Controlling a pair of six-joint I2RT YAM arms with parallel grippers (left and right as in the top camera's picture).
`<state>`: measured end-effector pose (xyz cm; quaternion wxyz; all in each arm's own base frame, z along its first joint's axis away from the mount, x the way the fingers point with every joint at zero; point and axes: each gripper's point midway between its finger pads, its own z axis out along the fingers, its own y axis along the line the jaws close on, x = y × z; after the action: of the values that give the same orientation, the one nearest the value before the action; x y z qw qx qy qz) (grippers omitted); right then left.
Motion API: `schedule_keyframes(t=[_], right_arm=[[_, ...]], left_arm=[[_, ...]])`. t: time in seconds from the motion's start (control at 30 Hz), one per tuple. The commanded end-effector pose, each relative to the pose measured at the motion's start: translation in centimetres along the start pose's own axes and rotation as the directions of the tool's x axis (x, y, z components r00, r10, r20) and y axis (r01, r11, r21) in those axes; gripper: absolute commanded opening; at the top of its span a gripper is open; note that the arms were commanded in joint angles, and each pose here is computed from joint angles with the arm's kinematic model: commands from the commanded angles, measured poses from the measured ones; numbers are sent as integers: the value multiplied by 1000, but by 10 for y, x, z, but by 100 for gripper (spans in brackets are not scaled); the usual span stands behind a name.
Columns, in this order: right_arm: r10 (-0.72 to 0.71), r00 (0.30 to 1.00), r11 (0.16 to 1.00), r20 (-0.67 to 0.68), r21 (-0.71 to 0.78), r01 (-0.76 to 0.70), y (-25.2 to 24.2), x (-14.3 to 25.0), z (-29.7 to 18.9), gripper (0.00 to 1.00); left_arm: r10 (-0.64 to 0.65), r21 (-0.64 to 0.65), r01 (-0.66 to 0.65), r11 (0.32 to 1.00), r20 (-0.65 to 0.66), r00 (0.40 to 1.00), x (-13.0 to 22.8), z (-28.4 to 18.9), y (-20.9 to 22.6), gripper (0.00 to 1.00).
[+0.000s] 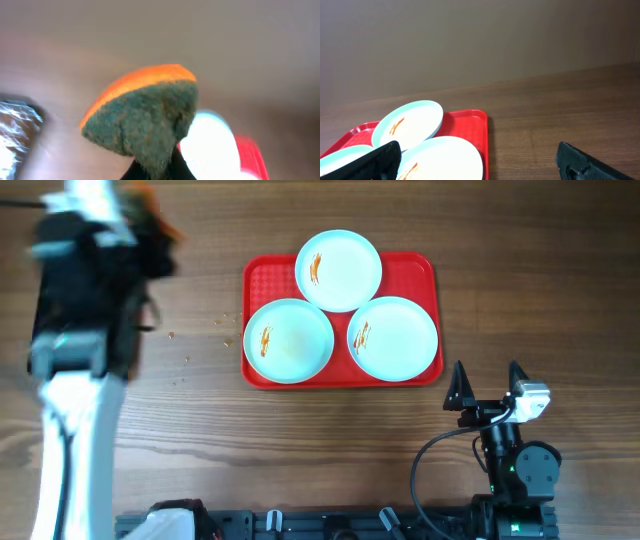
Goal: Clean dirty plates on tray and stack at the side
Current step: 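Carry the sponge with the left gripper onto the lower-left plate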
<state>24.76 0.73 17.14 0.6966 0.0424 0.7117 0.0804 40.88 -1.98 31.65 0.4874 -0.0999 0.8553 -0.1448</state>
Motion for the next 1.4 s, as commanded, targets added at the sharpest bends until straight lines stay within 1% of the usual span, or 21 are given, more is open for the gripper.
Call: schedule_keyframes(t=[0.0, 0.07, 0.13, 0.17, 0.23, 0.3, 0.37, 0.43, 0.5, 0.63, 0.67, 0.7, 0.73, 0.87, 0.97, 1.0, 1.07, 1.13, 1.2, 1.3, 1.37], right_arm=[[-13, 1000, 1000, 9, 13, 13, -2, -2, 0, 100], [-14, 1000, 1000, 9, 12, 14, -2, -2, 0, 100], [-14, 1000, 1000, 9, 12, 14, -2, -2, 0, 100], [-14, 1000, 1000, 9, 12, 14, -2, -2, 0, 100], [-14, 1000, 1000, 9, 13, 14, -2, -2, 0, 100], [-14, 1000, 1000, 9, 13, 14, -2, -2, 0, 100], [-14, 1000, 1000, 9, 12, 14, -2, -2, 0, 100], [-14, 1000, 1000, 9, 12, 14, -2, -2, 0, 100], [-14, 1000, 1000, 9, 13, 14, -2, -2, 0, 100], [-14, 1000, 1000, 9, 12, 14, -2, -2, 0, 100], [-14, 1000, 1000, 9, 13, 14, -2, -2, 0, 100], [-14, 1000, 1000, 9, 13, 14, -2, -2, 0, 100], [-14, 1000, 1000, 9, 13, 14, -2, -2, 0, 100], [-14, 1000, 1000, 9, 13, 14, -2, -2, 0, 100], [-14, 1000, 1000, 9, 13, 14, -2, -2, 0, 100], [-14, 1000, 1000, 9, 13, 14, -2, -2, 0, 100], [-14, 1000, 1000, 9, 13, 14, -2, -2, 0, 100], [-14, 1000, 1000, 9, 12, 14, -2, -2, 0, 100], [-13, 1000, 1000, 9, 13, 13, -2, -2, 0, 100], [-14, 1000, 1000, 9, 13, 14, -2, -2, 0, 99], [-14, 1000, 1000, 9, 12, 14, -2, -2, 0, 100]], left_arm=[[19, 127, 32, 991, -377, 926, 107, 48, -49, 4], [53, 127, 15, 992, -517, 855, 157, 69, -61, 4], [85, 132, -6, 991, -604, 792, 197, 86, -71, 4], [106, 136, -21, 991, -656, 747, 224, 96, -76, 4], [132, 139, -45, 989, -716, 686, 260, 106, -81, 4], [151, 144, -64, 988, -754, 640, 285, 111, -84, 4], [170, 144, -91, 985, -771, 614, 303, 116, -86, 4], [185, 126, -138, 982, -768, 614, 308, 119, -82, 4], [191, 125, -149, 981, -767, 613, 310, 119, -83, 4], [190, 61, -218, 974, -745, 639, 302, 125, -67, 4], [189, 59, -220, 974, -746, 638, 303, 125, -66, 9], [188, 57, -221, 974, -750, 634, 303, 124, -66, 26], [185, 54, -223, 973, -758, 625, 305, 122, -64, 100], [186, 55, -222, 973, -756, 628, 304, 121, -65, 100], [190, 63, -209, 976, -722, 665, 282, 117, -72, 100], [190, 69, -199, 977, -696, 692, 267, 114, -76, 100], [186, 85, -169, 982, -605, 774, 221, 97, -85, 100], [176, 95, -148, 984, -531, 829, 186, 79, -88, 100], [152, 108, -118, 987, -398, 905, 132, 39, -88, 100], [114, 89, -90, 992, -306, 945, 96, -7, -74, 100], [83, 39, -74, 996, -335, 939, 99, -33, -54, 100]])
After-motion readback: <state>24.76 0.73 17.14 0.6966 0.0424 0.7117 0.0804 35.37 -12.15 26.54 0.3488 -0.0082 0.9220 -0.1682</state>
